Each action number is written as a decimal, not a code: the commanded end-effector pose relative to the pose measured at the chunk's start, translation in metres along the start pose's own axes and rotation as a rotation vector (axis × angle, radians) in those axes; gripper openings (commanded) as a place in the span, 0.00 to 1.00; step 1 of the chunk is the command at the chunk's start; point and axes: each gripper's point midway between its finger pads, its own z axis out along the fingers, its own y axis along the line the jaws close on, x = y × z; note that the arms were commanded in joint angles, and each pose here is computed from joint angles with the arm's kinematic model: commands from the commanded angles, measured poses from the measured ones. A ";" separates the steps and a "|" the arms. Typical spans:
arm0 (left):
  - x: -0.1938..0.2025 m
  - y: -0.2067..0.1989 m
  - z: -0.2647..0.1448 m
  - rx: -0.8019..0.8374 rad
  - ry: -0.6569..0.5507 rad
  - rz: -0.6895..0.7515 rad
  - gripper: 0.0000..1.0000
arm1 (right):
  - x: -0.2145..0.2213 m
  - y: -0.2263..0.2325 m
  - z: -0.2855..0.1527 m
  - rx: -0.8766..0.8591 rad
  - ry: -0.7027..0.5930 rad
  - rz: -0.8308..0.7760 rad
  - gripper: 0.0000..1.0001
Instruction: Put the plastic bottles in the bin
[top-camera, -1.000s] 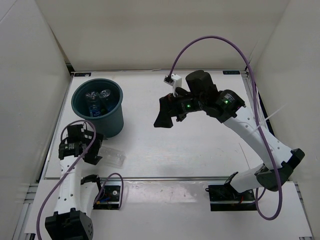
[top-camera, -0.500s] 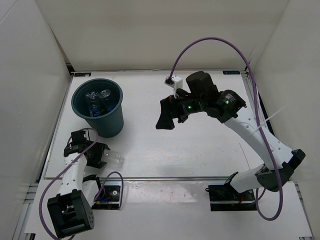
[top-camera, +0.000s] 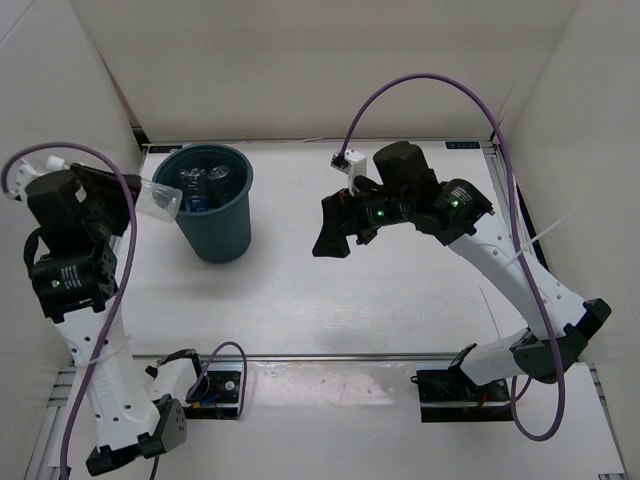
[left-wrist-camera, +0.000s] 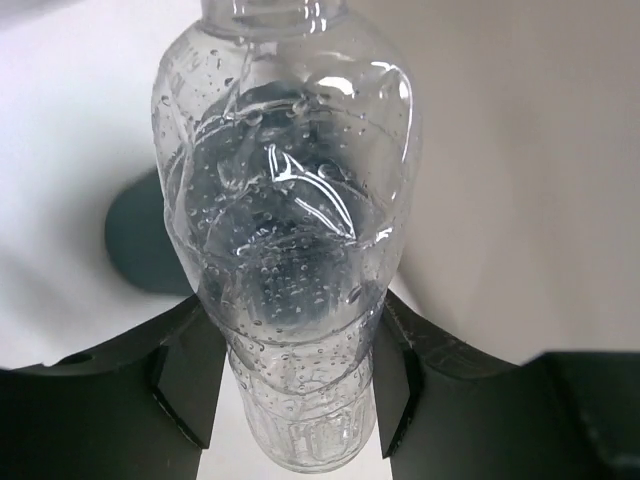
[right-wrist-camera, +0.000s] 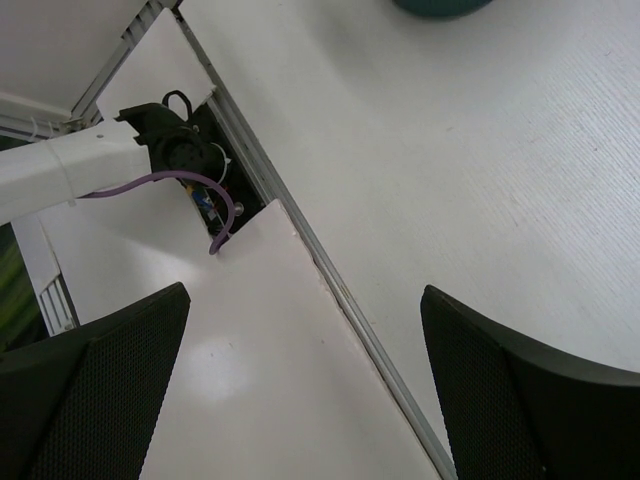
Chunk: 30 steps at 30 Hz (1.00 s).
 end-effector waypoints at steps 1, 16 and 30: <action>-0.023 -0.001 0.007 -0.056 -0.063 0.087 0.60 | -0.007 0.008 -0.011 -0.022 -0.044 -0.038 1.00; 0.027 -0.062 0.127 -0.087 -0.032 0.383 0.69 | -0.007 0.015 -0.023 -0.025 -0.062 -0.047 1.00; 0.036 0.002 0.080 -0.213 0.013 0.411 1.00 | 0.009 -0.001 -0.020 0.026 -0.056 0.010 1.00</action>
